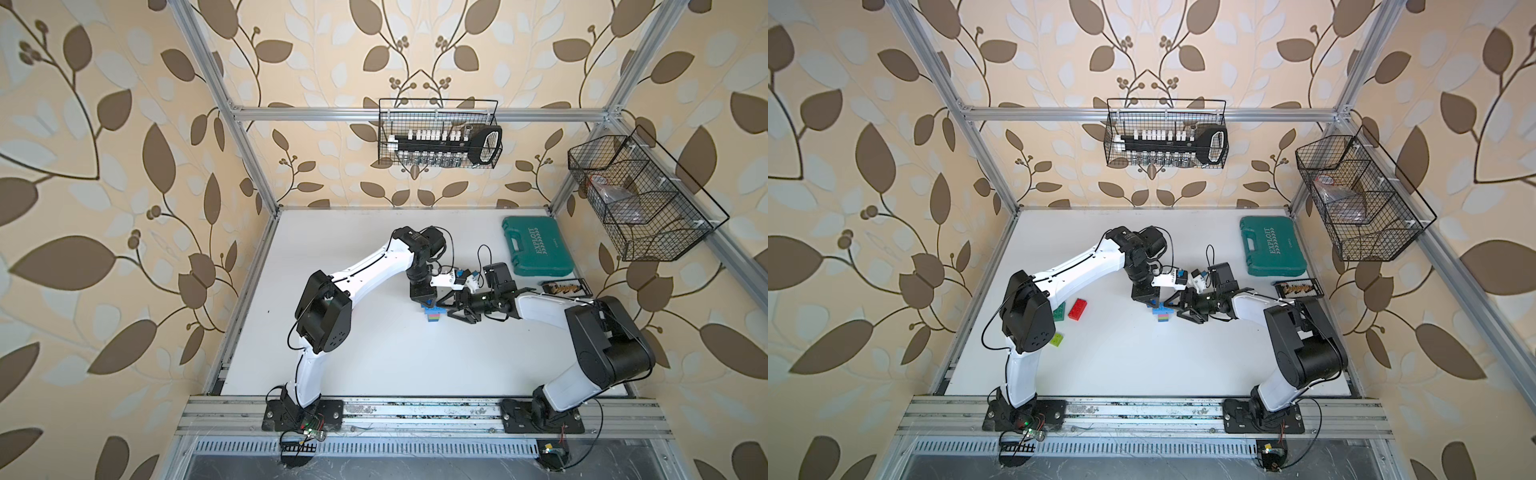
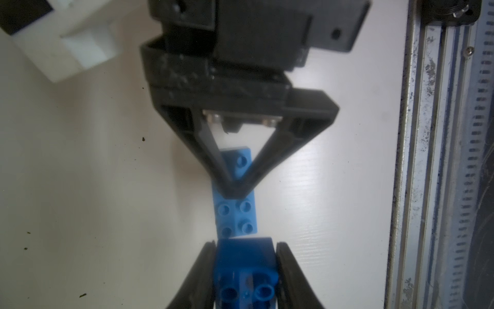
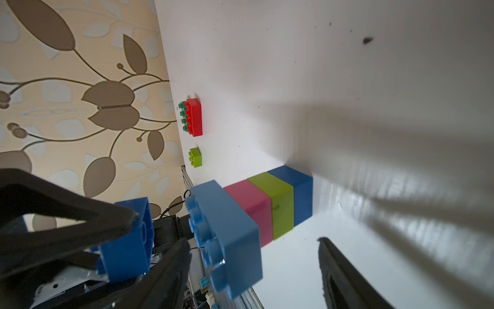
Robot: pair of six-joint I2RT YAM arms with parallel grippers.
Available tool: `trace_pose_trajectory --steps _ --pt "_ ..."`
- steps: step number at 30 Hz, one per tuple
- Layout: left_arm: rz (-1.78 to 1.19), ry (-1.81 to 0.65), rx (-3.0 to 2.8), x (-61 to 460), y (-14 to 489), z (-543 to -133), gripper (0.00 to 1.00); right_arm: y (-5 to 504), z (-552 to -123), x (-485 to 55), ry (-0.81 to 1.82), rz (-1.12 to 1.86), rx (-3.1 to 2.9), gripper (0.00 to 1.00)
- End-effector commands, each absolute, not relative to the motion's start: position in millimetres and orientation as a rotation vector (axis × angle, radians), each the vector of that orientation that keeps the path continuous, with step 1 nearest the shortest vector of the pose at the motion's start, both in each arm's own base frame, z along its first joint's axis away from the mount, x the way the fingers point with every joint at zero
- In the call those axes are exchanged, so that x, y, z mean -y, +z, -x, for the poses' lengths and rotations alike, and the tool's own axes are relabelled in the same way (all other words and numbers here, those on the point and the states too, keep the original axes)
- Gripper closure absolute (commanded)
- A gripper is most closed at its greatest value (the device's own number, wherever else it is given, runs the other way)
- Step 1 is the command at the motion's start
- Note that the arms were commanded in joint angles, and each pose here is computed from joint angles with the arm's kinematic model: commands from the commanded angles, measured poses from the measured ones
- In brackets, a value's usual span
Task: Assemble a spoon with lego
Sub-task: Assemble the lego brick with the lego brick.
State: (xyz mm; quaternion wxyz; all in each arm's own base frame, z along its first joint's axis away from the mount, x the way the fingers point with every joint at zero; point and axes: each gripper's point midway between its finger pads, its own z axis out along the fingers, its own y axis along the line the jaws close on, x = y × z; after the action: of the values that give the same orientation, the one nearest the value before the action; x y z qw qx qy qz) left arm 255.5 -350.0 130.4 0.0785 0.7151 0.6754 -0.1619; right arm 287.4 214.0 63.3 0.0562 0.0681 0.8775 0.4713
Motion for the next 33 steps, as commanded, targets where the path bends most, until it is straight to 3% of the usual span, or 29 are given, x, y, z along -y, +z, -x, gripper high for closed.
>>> trace_pose_trajectory --steps 1,33 --pt "-2.170 -0.509 -1.988 355 132 -251 0.92 62 -287 -219 1.455 -0.193 -2.663 0.26" --pt "-2.146 -0.444 -2.006 351 125 -258 0.92 57 -281 -227 1.594 -0.113 -2.610 0.27"
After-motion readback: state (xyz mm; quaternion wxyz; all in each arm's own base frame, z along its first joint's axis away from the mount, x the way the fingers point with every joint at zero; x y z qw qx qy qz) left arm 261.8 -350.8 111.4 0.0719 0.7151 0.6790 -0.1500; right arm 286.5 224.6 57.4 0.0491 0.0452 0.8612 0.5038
